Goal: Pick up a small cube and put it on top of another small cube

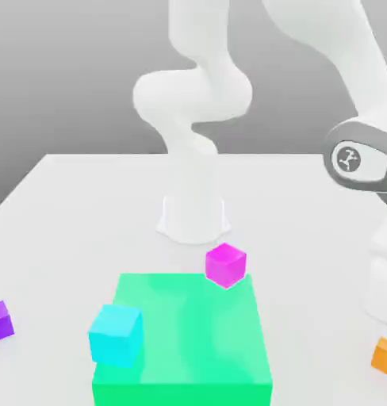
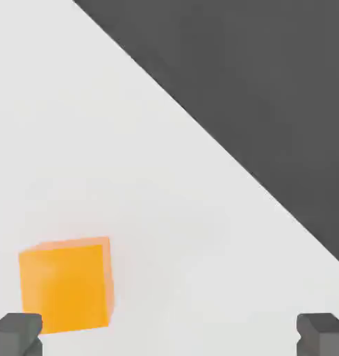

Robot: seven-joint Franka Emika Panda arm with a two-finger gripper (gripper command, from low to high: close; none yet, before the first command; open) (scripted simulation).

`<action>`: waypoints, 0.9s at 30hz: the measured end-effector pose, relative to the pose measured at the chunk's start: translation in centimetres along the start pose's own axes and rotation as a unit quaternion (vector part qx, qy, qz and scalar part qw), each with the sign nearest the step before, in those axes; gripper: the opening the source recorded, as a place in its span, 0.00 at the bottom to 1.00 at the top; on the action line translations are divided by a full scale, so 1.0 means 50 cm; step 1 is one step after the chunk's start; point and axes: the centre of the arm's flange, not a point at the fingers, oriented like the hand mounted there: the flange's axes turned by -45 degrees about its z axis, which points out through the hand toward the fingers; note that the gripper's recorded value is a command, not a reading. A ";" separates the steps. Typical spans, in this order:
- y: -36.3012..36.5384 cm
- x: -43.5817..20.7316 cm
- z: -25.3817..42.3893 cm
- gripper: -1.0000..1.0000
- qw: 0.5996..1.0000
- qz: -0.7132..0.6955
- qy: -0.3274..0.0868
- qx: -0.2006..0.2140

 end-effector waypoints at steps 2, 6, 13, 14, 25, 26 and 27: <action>-0.015 0.002 0.057 0.50 1.000 -0.007 -0.003 0.007; -0.021 -0.001 0.136 0.00 1.000 -0.009 -0.005 0.009; -0.021 0.000 0.115 0.00 1.000 -0.009 -0.005 0.009; -0.020 0.001 0.090 0.00 1.000 -0.009 -0.004 0.009; 0.267 -0.109 -0.083 0.00 0.937 0.348 -0.016 -0.010; 0.298 -0.128 -0.095 0.00 0.921 0.389 -0.016 -0.012; 0.327 -0.147 -0.108 0.00 0.903 0.428 -0.016 -0.013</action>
